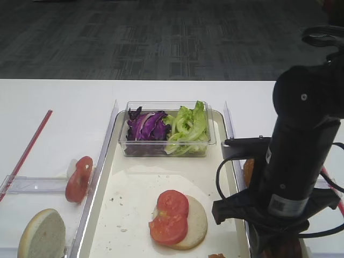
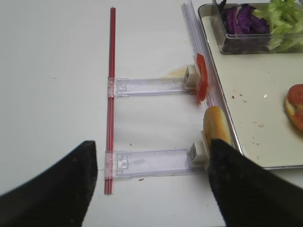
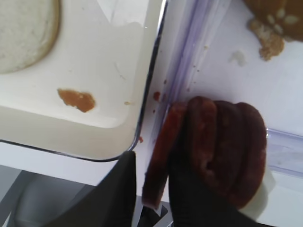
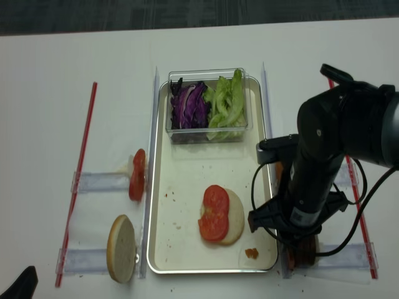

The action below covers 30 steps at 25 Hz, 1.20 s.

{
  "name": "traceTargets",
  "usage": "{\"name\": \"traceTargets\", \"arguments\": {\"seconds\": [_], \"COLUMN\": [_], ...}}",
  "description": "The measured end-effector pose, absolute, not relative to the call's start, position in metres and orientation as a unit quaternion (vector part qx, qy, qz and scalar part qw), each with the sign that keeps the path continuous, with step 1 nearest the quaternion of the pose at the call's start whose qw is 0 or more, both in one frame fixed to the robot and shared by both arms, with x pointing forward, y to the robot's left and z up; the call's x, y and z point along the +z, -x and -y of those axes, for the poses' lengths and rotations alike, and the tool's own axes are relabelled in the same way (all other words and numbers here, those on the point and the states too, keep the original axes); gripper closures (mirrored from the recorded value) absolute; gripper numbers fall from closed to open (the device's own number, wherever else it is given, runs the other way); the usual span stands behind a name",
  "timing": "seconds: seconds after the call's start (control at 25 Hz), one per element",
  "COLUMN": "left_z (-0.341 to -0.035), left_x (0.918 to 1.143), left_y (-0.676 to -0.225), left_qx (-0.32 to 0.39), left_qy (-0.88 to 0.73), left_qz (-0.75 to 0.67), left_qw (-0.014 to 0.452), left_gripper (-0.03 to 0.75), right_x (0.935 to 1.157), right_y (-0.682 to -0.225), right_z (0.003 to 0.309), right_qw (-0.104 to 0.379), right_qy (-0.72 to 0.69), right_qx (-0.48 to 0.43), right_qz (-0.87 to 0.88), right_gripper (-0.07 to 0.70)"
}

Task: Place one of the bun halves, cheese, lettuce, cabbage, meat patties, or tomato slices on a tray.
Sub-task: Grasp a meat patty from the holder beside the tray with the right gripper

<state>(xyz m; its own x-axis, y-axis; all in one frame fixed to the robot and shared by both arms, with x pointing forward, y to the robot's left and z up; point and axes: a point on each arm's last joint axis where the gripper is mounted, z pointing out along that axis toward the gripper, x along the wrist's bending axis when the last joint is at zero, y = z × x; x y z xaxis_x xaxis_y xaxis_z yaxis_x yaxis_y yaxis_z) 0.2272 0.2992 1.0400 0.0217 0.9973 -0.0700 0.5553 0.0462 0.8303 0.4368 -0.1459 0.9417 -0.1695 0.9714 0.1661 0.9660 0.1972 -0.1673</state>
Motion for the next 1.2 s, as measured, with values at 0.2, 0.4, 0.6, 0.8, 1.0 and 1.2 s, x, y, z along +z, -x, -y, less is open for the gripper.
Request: {"name": "traceTargets", "arguments": {"seconds": [0.2,0.4,0.6,0.8,1.0,1.2], "left_z": [-0.2993,-0.2993,-0.2993,-0.2993,-0.2993,-0.2993], "left_x": [1.0400,1.0400,1.0400,1.0400,1.0400,1.0400], "left_y": [-0.2272,-0.2272,-0.2272,-0.2272,-0.2272,-0.2272], "left_qx": [0.309,0.308,0.308,0.308,0.308,0.308], "left_qy": [-0.618,-0.618,-0.618,-0.618,-0.618,-0.617], "left_qz": [-0.628,-0.628,-0.628,-0.628,-0.628,-0.629], "left_qw": [0.358,0.358,0.358,0.358,0.358,0.359], "left_gripper": [0.247,0.247,0.247,0.247,0.247,0.247], "right_x": [0.9394,0.9392,0.9392,0.9393,0.9393,0.9470], "right_y": [-0.4366,-0.4371,-0.4370,-0.4366,-0.4363,-0.4352], "right_z": [0.1472,0.1483,0.1486,0.1487,0.1487,0.1501], "right_qw": [0.116,0.110,0.109,0.111,0.112,0.105], "right_qy": [0.642,0.641,0.640,0.640,0.640,0.640], "right_qx": [0.025,0.028,0.029,0.031,0.032,0.020], "right_qz": [0.757,0.759,0.760,0.759,0.759,0.761], "right_gripper": [0.435,0.475,0.522,0.545,0.545,0.546]}}
